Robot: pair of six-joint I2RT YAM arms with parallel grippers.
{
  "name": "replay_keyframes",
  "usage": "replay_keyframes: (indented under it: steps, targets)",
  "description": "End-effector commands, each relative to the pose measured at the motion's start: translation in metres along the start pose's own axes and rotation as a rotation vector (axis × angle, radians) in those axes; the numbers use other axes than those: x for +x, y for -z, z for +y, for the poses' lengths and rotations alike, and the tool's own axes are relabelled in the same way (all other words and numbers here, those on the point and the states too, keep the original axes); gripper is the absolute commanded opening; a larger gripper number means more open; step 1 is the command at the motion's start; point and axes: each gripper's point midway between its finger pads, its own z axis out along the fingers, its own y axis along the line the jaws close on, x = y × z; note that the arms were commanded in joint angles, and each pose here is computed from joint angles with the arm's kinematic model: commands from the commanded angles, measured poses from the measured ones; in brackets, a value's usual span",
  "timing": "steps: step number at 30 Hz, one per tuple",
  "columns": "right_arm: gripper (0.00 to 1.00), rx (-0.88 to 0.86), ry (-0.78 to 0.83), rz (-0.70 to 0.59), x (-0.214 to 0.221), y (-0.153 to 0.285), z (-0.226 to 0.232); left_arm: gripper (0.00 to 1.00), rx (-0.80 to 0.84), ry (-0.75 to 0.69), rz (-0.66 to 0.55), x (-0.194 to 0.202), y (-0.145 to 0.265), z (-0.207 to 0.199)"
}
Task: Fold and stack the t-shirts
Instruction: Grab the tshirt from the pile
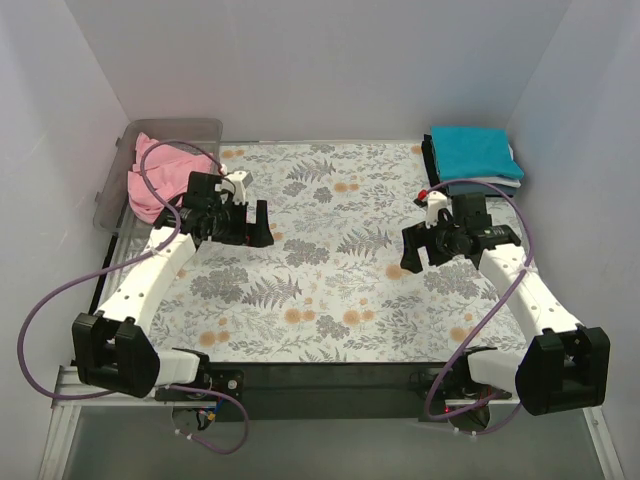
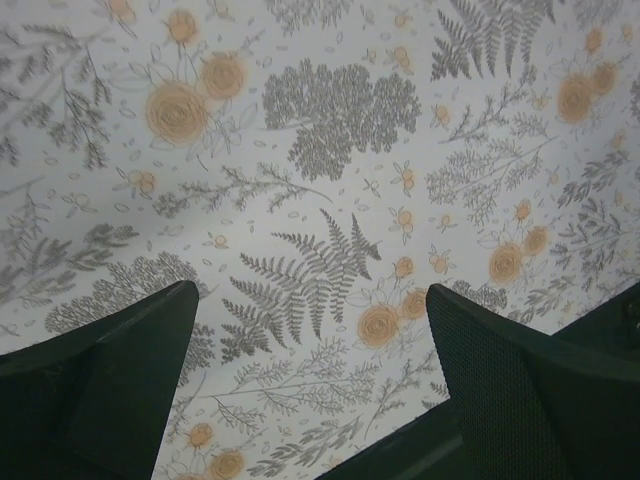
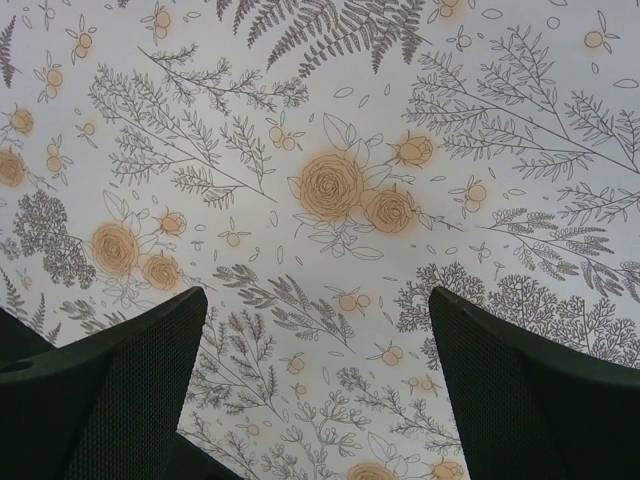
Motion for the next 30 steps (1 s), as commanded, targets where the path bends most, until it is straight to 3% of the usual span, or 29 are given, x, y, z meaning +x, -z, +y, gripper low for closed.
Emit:
replay_keyframes:
  steps: [1,6,7,14,18,21,30]
  targets:
    - [0.98,0.032,0.013,-0.080,-0.032,0.009,-0.006,0.98,-0.039,-0.106,-0.135,-0.053,0.023,-0.001]
    - [0.98,0.045,0.018,-0.065,-0.037,0.005,-0.014,0.98,-0.178,-0.071,-0.088,-0.108,0.010,0.054]
    - [0.98,0.039,0.027,-0.066,-0.037,0.005,-0.013,0.98,-0.180,-0.065,-0.146,-0.136,0.020,0.061]
    - [0.98,0.030,0.044,-0.042,-0.030,0.000,-0.014,0.98,-0.419,0.018,-0.299,-0.234,0.035,0.200]
    - [0.98,0.018,0.055,-0.035,-0.032,-0.001,-0.015,0.98,-0.533,0.077,-0.346,-0.246,0.041,0.270]
    - [0.98,0.000,0.049,-0.015,-0.029,-0.006,-0.014,0.98,-0.583,0.074,-0.306,-0.234,0.021,0.305]
    - [0.98,-0.016,0.040,0.025,-0.018,-0.015,-0.015,0.98,-0.550,0.139,-0.204,-0.182,-0.048,0.359]
